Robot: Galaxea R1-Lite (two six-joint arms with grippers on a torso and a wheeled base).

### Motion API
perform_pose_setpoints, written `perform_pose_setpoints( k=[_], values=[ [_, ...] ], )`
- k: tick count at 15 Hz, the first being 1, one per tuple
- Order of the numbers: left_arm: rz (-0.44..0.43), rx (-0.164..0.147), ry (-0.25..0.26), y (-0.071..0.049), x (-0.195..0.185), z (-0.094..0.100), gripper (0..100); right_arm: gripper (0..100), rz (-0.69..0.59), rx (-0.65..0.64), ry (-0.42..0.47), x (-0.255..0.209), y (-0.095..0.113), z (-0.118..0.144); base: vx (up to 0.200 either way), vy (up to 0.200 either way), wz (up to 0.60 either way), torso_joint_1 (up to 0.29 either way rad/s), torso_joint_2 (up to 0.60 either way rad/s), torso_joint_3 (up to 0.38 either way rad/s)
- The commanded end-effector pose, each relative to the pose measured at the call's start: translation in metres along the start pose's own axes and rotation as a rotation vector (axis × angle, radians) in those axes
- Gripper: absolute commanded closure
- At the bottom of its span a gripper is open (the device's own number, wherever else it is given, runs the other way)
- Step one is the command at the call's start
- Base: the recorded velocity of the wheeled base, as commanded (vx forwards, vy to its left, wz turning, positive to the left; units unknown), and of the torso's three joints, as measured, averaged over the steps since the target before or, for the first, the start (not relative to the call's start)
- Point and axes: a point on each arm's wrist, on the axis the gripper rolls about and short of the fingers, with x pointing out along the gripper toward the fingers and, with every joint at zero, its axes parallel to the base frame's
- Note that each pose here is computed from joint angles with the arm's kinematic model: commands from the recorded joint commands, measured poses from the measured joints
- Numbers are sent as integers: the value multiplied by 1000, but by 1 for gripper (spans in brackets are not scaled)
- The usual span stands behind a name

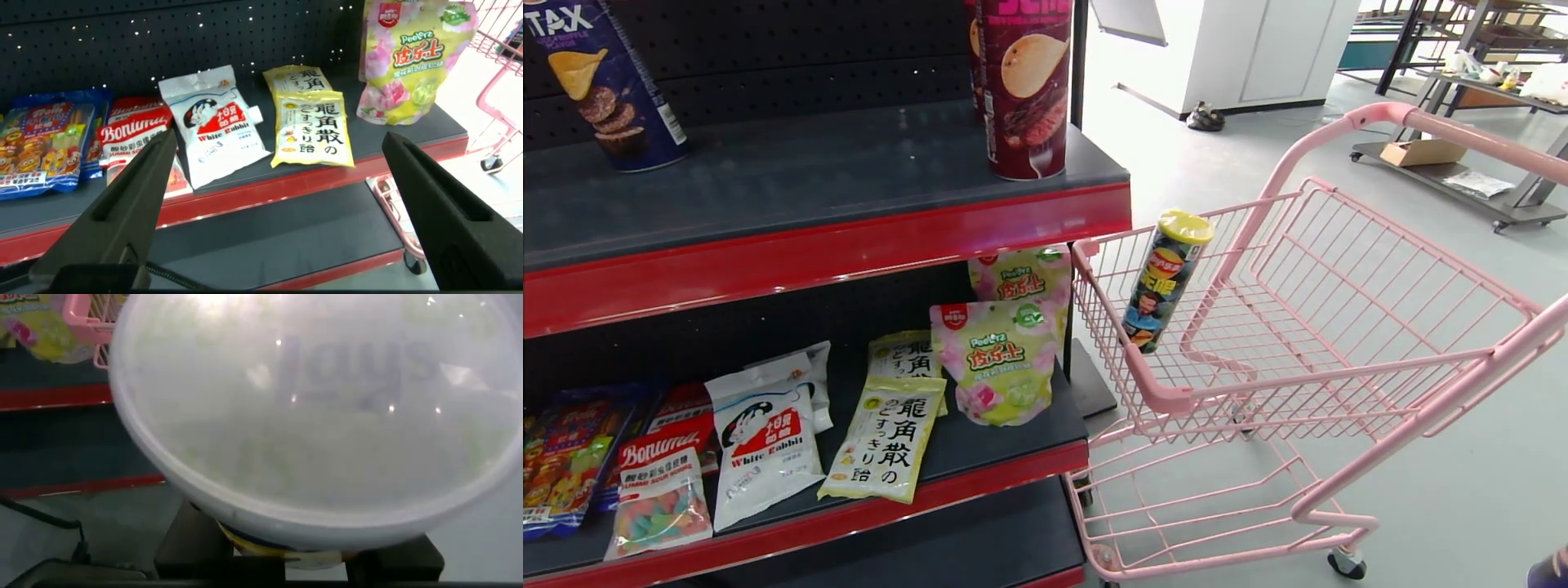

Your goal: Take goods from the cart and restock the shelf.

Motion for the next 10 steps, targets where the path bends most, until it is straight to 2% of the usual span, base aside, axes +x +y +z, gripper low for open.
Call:
perform_pose_setpoints(
  k=[1, 9, 10],
  values=[
    [1, 1, 1, 0, 0, 0, 0, 100, -17, 7, -65, -16, -2, -16, 0, 0, 0, 0, 0, 0],
    [1, -1, 1, 0, 0, 0, 0, 100, -20, -18, -63, -17, -2, -23, 0, 0, 0, 0, 0, 0],
    [1, 1, 1, 0, 0, 0, 0, 100, -19, -19, -62, -17, -2, -23, 0, 0, 0, 32, -217, -178]
  ],
)
